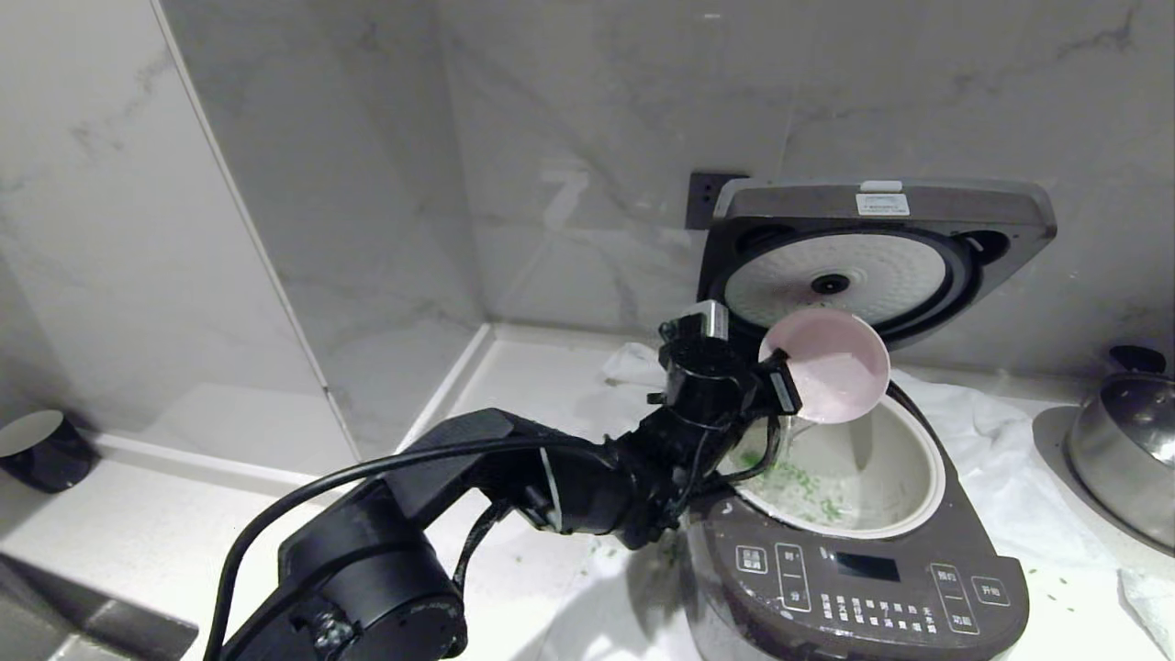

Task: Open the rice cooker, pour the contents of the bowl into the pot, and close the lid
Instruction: Pour the water from the bowl into the rice cooker

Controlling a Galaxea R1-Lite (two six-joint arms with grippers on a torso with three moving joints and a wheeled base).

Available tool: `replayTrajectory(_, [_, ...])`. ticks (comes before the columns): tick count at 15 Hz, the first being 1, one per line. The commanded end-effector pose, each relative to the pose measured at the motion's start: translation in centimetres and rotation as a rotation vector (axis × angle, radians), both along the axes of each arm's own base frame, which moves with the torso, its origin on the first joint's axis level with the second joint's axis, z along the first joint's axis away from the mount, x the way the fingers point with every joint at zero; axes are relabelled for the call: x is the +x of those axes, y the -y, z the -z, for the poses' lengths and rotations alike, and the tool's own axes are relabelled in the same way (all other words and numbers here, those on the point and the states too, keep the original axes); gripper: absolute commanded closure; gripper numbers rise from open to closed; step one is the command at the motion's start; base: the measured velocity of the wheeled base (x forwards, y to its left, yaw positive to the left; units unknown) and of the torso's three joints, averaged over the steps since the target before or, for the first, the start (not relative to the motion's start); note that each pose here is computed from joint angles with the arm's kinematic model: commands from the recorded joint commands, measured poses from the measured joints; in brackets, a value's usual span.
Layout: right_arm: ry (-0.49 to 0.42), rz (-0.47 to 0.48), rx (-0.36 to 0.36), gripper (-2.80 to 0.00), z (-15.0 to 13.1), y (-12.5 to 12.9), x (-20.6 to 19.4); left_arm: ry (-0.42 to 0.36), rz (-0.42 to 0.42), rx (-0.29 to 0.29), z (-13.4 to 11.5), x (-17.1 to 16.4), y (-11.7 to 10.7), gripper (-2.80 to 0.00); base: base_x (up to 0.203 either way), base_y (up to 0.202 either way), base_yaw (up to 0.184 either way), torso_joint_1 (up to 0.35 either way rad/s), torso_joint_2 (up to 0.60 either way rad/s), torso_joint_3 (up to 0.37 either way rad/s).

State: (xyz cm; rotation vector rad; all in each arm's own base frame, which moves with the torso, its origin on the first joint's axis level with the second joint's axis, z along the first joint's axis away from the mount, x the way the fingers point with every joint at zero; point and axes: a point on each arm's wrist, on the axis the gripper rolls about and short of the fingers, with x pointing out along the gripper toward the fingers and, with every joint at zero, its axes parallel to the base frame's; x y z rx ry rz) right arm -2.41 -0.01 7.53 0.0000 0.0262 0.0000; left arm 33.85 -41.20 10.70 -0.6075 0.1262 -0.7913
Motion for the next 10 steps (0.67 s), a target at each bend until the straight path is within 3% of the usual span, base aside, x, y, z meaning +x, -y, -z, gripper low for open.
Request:
replayTrajectory(1, [-0.001,0.000,0.000,0.00,0.0,0.0,0.0,0.137,0.035,-0.085,2.6,-0.2,0.0,0.00,0.000,0.000,0.000,0.000,0.00,0.000])
replayTrajectory(2, [-0.001,-0.001,0.000,0.00,0.0,0.0,0.0,0.166,0.042,-0.081,3.8,-0.2,0.1,0.00,0.000,0.000,0.000,0.000,0.00,0.000])
replayTrajectory(5, [-0.001,0.000,0.000,0.00,0.0,0.0,0.0,0.225,0.045,-0.138,3.9,-0.1,0.2,0.00,0.000,0.000,0.000,0.000,0.00,0.000])
replayTrajectory(10, [-0.001,0.000,0.000,0.00,0.0,0.0,0.0,0.254,0.050,-0.176,4.3,-0.1,0.7,0.00,0.000,0.000,0.000,0.000,0.00,0.000])
